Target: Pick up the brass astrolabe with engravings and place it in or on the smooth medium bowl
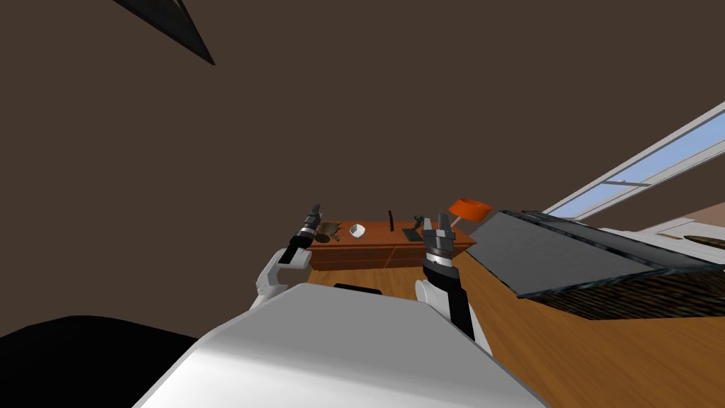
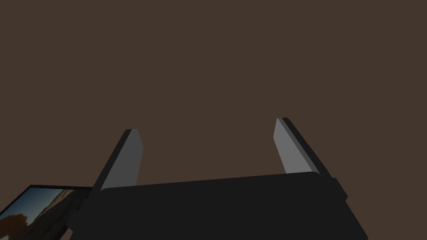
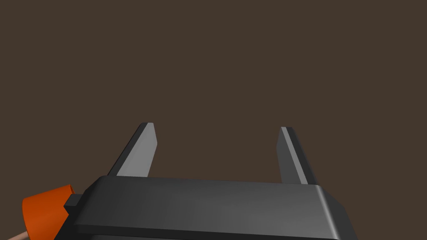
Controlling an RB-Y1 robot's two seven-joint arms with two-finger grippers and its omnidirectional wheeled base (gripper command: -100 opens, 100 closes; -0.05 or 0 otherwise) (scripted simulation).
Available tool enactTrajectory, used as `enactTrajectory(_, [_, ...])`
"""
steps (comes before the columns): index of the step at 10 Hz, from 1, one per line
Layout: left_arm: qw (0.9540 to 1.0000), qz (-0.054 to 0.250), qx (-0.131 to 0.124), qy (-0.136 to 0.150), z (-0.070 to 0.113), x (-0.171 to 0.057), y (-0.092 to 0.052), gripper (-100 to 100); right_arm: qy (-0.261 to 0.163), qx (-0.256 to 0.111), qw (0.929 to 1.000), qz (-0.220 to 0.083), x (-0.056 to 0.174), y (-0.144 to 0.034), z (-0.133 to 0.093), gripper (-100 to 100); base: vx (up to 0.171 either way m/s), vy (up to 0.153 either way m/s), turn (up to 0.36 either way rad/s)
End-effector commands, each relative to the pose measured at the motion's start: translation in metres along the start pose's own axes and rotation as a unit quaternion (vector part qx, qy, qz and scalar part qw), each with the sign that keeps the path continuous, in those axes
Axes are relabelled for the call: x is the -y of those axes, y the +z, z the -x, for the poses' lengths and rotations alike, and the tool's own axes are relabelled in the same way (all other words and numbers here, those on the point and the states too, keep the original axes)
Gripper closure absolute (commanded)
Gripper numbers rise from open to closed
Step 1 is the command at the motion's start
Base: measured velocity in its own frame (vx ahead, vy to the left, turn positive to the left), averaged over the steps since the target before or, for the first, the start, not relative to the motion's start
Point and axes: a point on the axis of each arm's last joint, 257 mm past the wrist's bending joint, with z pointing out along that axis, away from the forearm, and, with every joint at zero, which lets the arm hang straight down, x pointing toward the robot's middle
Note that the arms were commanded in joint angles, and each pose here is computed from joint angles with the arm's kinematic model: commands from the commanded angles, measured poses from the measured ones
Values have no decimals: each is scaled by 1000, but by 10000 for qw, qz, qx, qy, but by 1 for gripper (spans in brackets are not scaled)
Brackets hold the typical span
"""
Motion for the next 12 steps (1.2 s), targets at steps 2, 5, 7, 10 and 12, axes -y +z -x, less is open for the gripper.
enactTrajectory(2, [9991, 406, 56, 94, 8, -25, 7, -100, 0, 0, 10000, 0, 0, 0, 0, 0, -8, 9, -34])
enactTrajectory(5, [9968, 769, 112, 170, 15, -48, 11, -100, 0, 0, 10000, 0, 0, 0, 0, 0, -5, 10, -22])
enactTrajectory(7, [9931, 1135, 170, 233, 23, -71, 15, -100, 0, 0, 10000, 0, 0, 0, 0, 0, -6, 10, -38])
enactTrajectory(10, [9876, 1526, 227, 279, 30, -95, 16, -100, 0, 0, 10000, 0, 0, 0, 0, 0, -3, 11, -23])
enactTrajectory(12, [9806, 1915, 281, 309, 37, -119, 16, -100, 0, 0, 10000, 0, 0, 0, 0, 0, 0, 10, -43])
